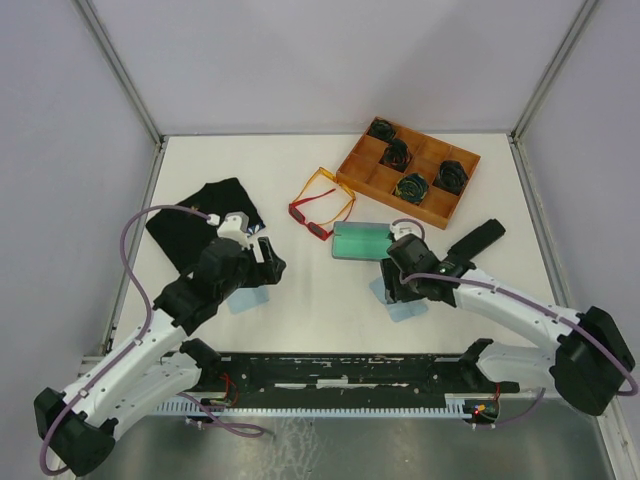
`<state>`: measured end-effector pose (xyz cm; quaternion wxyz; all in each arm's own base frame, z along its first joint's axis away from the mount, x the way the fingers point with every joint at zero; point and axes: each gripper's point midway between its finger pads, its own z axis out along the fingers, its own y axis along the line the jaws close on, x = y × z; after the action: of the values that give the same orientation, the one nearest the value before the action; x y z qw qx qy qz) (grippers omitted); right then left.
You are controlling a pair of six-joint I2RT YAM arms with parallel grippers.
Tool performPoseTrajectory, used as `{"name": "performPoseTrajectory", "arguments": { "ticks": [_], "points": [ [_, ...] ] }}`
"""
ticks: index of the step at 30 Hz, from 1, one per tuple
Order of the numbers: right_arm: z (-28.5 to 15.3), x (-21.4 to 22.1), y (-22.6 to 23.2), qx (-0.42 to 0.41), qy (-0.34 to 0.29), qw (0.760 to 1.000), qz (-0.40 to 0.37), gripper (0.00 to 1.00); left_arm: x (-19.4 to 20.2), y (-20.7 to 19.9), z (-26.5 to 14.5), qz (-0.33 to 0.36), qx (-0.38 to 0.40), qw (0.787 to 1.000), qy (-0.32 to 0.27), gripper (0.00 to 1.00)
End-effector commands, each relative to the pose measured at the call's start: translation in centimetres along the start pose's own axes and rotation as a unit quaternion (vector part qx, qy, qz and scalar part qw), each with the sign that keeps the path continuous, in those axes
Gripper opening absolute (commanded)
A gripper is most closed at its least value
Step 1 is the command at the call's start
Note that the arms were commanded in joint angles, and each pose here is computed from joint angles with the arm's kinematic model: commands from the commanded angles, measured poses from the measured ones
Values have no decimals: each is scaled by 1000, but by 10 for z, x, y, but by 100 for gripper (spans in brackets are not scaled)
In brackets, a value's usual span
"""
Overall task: Organize the sunglasses
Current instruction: Move the glasses cleaning cloth to the center of the board.
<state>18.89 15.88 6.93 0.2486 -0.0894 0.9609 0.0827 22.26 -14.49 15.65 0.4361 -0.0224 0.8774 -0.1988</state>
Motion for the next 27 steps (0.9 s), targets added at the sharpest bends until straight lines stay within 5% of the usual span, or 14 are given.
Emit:
{"name": "performPoseTrajectory", "arguments": {
  "ticks": [1, 27],
  "points": [
    [17, -13, 17, -7, -21, 1000, -2, 61, -14, -12, -2, -31, 26, 999, -30, 88],
    [49, 13, 16, 53, 75, 993, -70, 44, -18, -9, -15, -10, 20, 999, -26, 88]
  ]
}}
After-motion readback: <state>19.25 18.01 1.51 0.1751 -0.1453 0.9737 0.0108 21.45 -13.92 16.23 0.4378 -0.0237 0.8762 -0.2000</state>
